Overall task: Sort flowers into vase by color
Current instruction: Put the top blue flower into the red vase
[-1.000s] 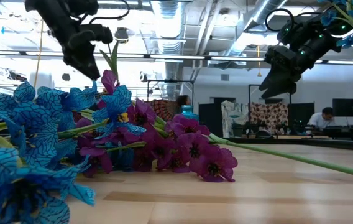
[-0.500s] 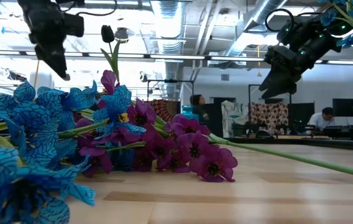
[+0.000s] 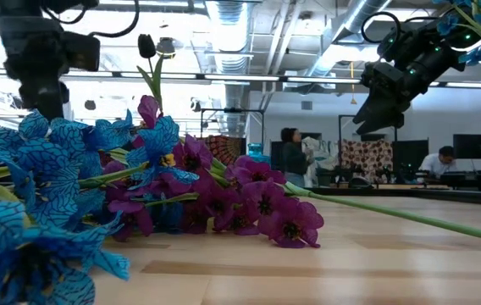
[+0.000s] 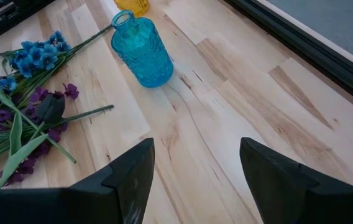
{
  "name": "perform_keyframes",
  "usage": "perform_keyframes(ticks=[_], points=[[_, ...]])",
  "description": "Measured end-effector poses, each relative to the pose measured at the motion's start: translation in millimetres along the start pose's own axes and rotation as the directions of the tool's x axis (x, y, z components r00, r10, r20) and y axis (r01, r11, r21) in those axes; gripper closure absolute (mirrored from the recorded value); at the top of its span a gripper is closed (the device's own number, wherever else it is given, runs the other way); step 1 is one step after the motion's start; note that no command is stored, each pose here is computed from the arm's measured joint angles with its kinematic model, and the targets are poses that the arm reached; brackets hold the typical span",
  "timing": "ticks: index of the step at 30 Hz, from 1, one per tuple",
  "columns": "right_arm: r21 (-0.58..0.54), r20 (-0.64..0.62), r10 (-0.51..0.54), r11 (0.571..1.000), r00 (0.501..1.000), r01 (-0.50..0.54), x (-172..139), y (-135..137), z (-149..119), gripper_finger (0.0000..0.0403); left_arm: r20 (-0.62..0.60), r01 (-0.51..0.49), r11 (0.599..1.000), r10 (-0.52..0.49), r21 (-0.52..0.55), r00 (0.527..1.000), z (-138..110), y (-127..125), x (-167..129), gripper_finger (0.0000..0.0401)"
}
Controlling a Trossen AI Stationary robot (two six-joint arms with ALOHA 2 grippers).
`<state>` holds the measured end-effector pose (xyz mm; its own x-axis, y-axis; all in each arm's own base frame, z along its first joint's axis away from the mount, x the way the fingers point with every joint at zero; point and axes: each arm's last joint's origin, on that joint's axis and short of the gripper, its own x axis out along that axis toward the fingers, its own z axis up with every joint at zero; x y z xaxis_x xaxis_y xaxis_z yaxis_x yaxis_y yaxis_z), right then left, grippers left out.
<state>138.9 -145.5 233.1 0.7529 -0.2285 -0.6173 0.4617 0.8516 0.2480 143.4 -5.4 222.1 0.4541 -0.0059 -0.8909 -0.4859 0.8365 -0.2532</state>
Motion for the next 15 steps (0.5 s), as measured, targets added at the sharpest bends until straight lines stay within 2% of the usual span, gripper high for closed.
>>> perform_keyframes(ticks=[7,15], points=[[0.001,0.0,0.0,1.0,1.0,0.0,0,0,0,0.0138,-0.083,0.002,1.0,-0.001,0.004,0.997,-12,-15,19,0.0184],[0.001,0.0,0.001,1.0,1.0,-0.001,0,0,0,0.0138,-0.105,-0.022,0.996,0.031,0.085,0.994,-18,-37,41,0.0184]])
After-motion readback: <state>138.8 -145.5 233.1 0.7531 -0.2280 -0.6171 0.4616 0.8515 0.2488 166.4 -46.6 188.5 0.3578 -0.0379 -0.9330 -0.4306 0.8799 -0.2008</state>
